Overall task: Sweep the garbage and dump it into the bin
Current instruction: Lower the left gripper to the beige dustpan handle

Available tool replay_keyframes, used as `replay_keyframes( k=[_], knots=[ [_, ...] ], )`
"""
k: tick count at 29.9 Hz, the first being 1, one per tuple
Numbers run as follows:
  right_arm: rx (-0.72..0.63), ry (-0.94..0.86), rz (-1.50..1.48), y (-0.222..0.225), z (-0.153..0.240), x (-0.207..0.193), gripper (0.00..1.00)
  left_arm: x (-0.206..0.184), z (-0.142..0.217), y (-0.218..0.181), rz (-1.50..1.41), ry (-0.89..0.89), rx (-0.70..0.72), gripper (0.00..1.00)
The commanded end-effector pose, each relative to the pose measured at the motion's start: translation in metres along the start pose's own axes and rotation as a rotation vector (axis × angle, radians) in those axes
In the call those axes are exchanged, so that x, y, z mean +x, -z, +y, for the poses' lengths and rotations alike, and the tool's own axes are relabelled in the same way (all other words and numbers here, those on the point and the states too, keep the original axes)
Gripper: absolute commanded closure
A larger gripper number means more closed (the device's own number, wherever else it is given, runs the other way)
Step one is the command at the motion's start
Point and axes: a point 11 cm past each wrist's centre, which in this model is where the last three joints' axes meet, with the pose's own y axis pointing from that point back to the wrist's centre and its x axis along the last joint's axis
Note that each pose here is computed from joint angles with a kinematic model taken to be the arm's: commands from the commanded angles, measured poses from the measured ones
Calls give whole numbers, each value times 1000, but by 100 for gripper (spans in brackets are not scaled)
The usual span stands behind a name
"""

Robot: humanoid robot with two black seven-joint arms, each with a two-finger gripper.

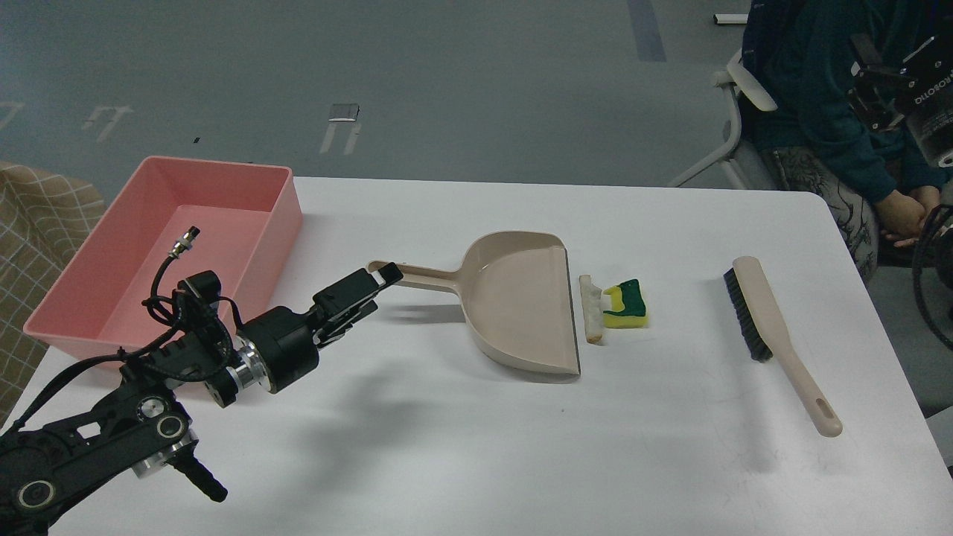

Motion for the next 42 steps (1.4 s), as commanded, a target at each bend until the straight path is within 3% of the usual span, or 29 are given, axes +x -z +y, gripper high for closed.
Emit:
replay_keyframes(
  k=[1,14,42],
  knots=[
    [0,0,0,0,0,0,0,-2,-9,6,18,-34,13,1],
    [3,-2,2,1,0,1,0,-4,-27,27,-26,-196,106,1],
    [10,-4,1,4,-1,1,0,-18,-70,27,25,-258,132,4]
  ],
)
